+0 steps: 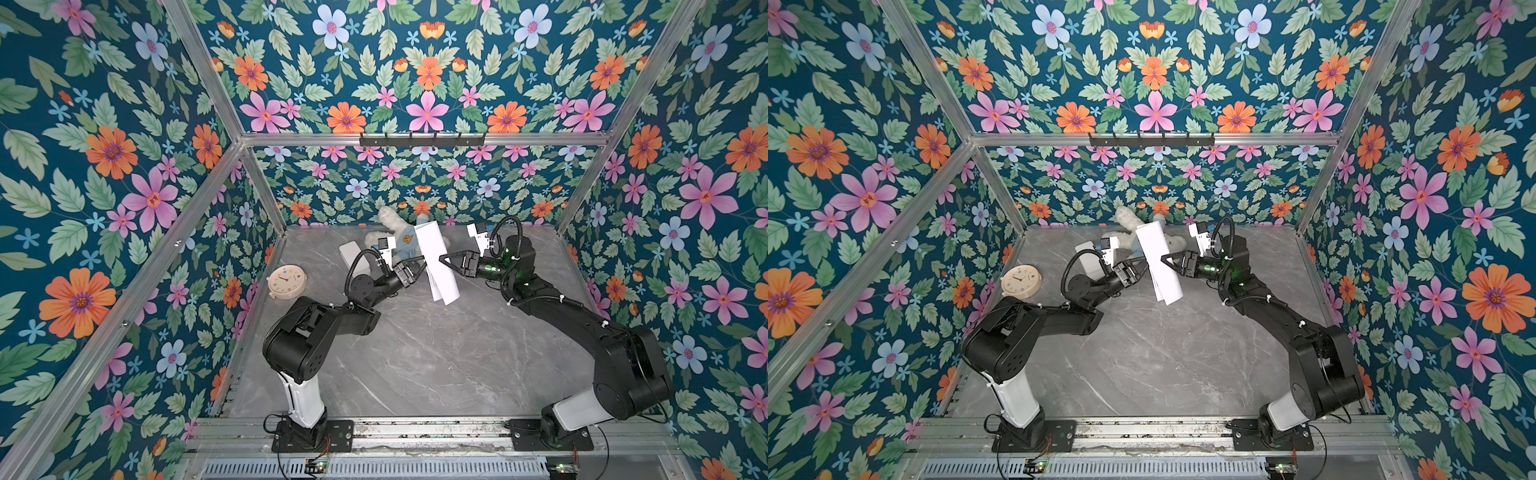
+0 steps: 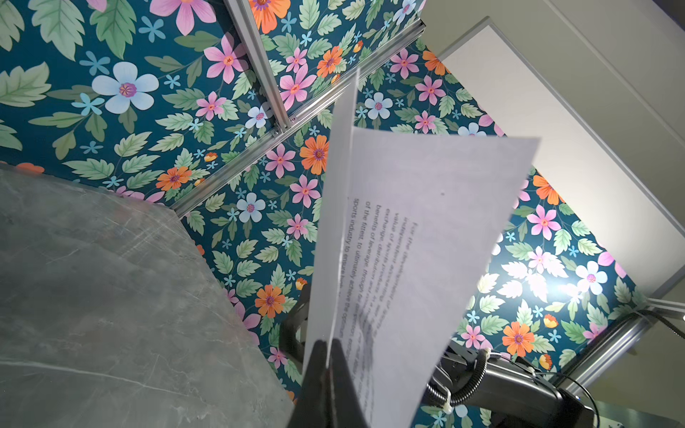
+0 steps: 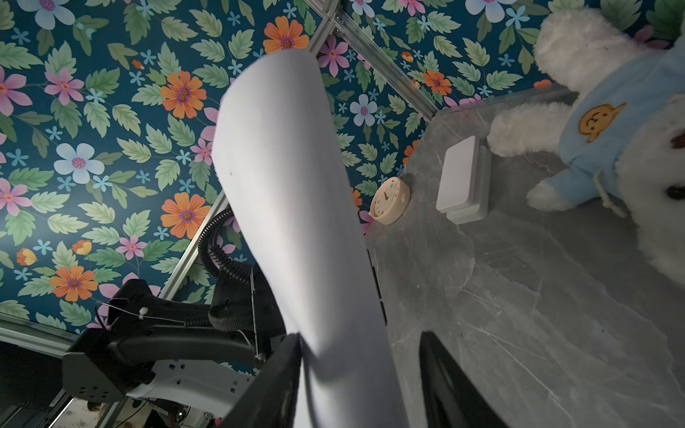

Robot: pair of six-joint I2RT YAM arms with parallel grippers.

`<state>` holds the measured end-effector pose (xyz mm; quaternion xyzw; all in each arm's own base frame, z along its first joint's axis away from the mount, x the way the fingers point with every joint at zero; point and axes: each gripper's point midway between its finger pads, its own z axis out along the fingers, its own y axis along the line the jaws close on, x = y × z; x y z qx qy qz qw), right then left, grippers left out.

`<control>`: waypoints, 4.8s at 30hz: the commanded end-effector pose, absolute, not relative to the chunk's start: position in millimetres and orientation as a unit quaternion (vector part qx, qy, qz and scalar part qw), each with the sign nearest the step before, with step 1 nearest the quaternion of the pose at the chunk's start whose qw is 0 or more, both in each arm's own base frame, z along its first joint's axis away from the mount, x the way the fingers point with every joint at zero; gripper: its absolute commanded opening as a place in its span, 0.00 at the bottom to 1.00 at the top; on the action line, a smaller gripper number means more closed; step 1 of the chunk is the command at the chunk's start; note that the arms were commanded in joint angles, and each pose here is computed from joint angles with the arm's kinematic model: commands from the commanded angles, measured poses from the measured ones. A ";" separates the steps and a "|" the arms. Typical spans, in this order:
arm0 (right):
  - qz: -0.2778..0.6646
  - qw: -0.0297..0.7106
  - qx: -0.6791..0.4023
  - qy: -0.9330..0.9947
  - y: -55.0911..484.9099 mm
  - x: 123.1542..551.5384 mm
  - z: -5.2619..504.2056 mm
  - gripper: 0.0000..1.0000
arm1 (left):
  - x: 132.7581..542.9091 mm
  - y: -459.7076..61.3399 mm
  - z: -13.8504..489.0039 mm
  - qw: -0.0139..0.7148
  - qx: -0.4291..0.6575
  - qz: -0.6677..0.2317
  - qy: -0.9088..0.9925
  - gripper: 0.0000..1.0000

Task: Fold the rectangular paper in half along the long edge
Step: Fold the paper.

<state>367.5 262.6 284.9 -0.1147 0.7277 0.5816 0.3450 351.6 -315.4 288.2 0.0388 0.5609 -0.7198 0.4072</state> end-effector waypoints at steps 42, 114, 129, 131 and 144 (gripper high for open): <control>0.629 0.318 -0.153 0.693 271.7 353.5 303.9 0.26 | 341.1 -321.2 298.2 0.415 0.069 -0.721 0.551 0.00; 0.625 0.302 -0.148 0.705 270.6 355.9 298.2 0.15 | 333.0 -321.8 303.9 0.416 0.080 -0.722 0.547 0.00; 0.623 0.290 -0.160 0.709 271.6 349.4 296.3 0.16 | 332.7 -322.8 303.4 0.414 0.083 -0.721 0.549 0.00; 0.623 0.290 -0.159 0.709 271.4 349.6 296.2 0.16 | 333.3 -323.0 303.6 0.414 0.082 -0.722 0.549 0.00; 0.630 0.300 -0.155 0.699 271.6 352.4 302.8 0.09 | 332.4 -322.2 302.6 0.414 0.082 -0.721 0.550 0.00</control>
